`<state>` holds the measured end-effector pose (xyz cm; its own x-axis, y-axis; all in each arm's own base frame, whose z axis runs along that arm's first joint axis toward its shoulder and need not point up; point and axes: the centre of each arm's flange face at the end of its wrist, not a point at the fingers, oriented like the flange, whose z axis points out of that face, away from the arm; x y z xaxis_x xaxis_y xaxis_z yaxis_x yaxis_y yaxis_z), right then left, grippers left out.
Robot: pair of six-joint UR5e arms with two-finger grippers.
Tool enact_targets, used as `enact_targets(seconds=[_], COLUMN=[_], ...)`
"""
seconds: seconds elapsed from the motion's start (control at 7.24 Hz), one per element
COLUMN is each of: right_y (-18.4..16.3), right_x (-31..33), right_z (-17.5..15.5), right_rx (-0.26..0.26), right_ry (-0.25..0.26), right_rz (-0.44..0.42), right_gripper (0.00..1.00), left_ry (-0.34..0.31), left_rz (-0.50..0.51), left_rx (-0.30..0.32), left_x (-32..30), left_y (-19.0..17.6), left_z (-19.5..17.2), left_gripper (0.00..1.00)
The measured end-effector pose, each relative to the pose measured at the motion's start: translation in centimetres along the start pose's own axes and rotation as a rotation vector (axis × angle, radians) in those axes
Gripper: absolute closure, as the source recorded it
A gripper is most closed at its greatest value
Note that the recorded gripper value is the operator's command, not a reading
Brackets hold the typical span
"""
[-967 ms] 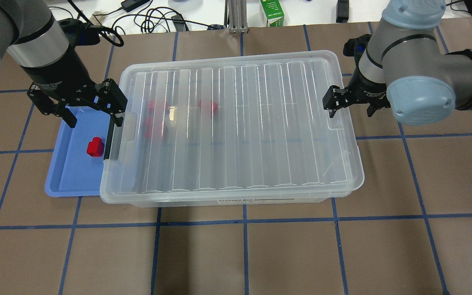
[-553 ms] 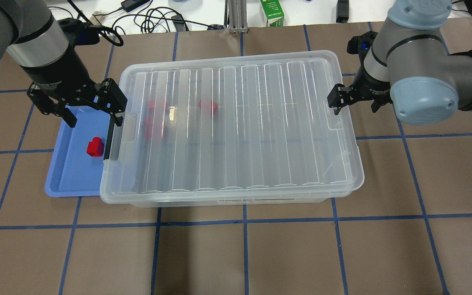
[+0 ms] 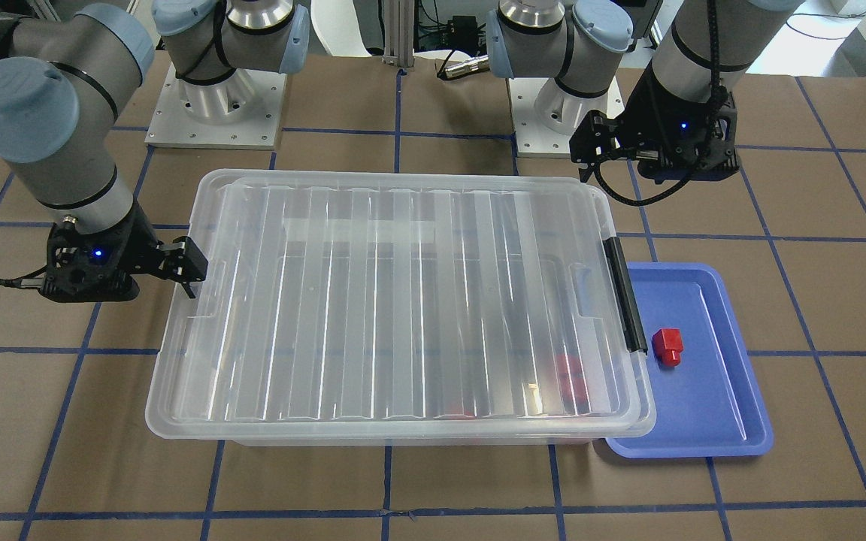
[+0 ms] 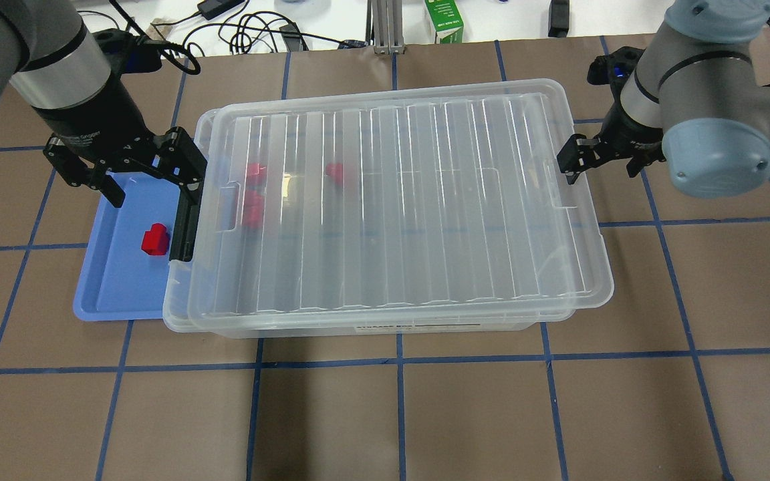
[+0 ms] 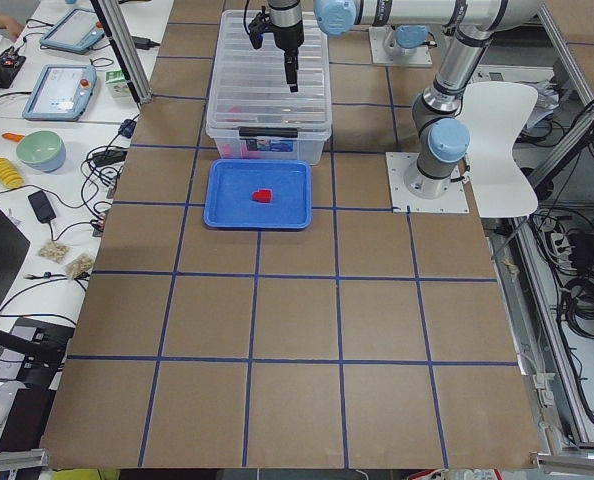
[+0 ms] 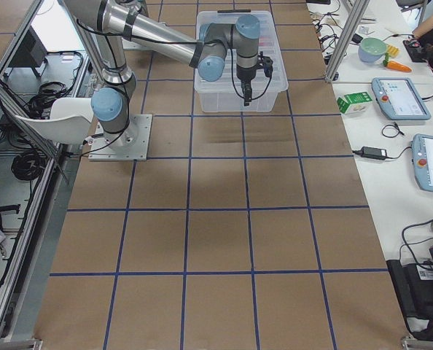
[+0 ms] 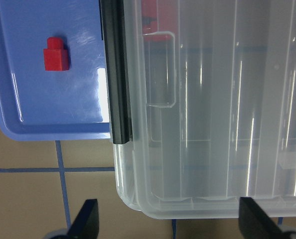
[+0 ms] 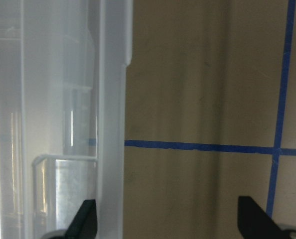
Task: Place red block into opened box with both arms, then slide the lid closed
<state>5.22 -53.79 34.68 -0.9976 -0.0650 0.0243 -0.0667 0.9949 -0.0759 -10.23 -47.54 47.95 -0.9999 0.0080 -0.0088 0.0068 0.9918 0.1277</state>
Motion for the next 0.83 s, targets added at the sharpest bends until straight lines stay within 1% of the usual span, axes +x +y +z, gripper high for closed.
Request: enact_targets(seconds=[0.41,0.83], right_y=[0.1,0.4], right_x=[4.6,8.3], right_z=[-0.3,-0.7], right_rx=[0.013,0.017], right_ry=[0.005,0.016], right_rz=[-0.022,0.005], right_gripper=[0.0,0.0], left_ry=[-0.004,0.009], left_rz=[0.002,0.001], left_rx=[0.006,0.018], left_x=[0.1,0.3], left_y=[0.1,0.3], left_z=[-0.2,-0.6], left_gripper=[0.0,0.0])
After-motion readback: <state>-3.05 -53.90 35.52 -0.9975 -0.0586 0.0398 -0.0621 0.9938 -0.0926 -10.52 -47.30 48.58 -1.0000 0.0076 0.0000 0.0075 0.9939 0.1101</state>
